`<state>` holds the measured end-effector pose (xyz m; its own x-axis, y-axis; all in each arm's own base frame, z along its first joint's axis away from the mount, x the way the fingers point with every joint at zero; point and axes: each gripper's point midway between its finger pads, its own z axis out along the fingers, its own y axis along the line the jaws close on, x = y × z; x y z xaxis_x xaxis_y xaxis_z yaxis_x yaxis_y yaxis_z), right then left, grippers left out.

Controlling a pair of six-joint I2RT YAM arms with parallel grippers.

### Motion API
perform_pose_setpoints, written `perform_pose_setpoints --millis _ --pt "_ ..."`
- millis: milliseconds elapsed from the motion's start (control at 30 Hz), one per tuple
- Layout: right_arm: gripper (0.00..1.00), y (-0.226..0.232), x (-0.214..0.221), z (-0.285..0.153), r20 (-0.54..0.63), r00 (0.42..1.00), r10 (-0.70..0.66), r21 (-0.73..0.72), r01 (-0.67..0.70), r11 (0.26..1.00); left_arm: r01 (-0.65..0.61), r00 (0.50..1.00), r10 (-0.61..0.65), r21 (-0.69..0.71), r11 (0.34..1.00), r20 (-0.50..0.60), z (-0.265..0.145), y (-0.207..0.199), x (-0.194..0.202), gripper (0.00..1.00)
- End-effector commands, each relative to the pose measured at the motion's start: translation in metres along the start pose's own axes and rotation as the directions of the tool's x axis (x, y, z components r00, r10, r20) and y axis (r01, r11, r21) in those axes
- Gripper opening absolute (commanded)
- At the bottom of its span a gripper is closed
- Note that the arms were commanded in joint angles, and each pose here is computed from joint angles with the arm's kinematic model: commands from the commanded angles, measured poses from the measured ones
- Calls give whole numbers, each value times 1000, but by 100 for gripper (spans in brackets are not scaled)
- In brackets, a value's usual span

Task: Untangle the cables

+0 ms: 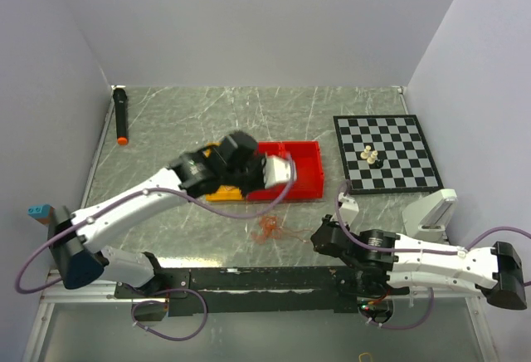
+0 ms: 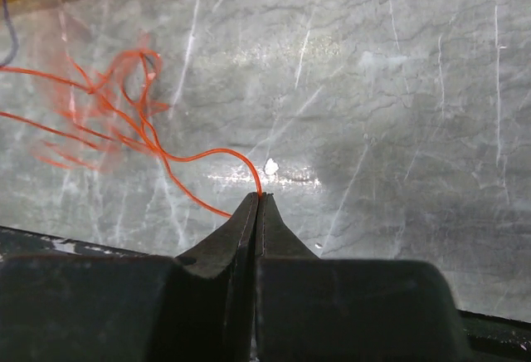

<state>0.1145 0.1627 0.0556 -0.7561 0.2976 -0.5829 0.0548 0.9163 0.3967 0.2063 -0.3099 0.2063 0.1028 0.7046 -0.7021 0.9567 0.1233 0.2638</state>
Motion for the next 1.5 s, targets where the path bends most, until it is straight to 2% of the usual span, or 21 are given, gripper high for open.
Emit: perform_pose_setpoints --millis 0,167,400,600,667,767,933,1100,1467 --pt "0 4 6 5 -15 1000 -3 2 3 1000 59 986 -38 -127 990 165 -71 34 -72 1" --pt "0 -2 18 11 -50 999 -12 32 14 999 77 953 -2 -234 969 302 -117 57 -117 1" --pt "0 -19 36 17 -115 993 -16 107 29 994 110 916 32 -327 939 399 -152 78 -148 1" --pt "0 -27 53 18 -176 984 -21 138 46 989 176 824 122 -454 874 554 -211 105 -195 1" --pt "0 -31 58 19 -190 982 -17 149 46 988 225 795 151 -516 827 588 -236 118 -205 1" --pt "0 -31 63 21 -202 979 -20 150 51 987 238 758 193 -541 807 622 -254 122 -217 1" --pt "0 -18 55 18 -172 984 -51 125 73 990 235 752 168 -497 835 638 -233 116 -214 1" --pt "0 -8 46 12 -129 990 -63 76 74 994 227 762 152 -480 847 629 -192 110 -193 1" --pt "0 -10 32 -2 -70 997 -30 8 31 999 239 829 51 -436 867 557 -102 117 -156 1"
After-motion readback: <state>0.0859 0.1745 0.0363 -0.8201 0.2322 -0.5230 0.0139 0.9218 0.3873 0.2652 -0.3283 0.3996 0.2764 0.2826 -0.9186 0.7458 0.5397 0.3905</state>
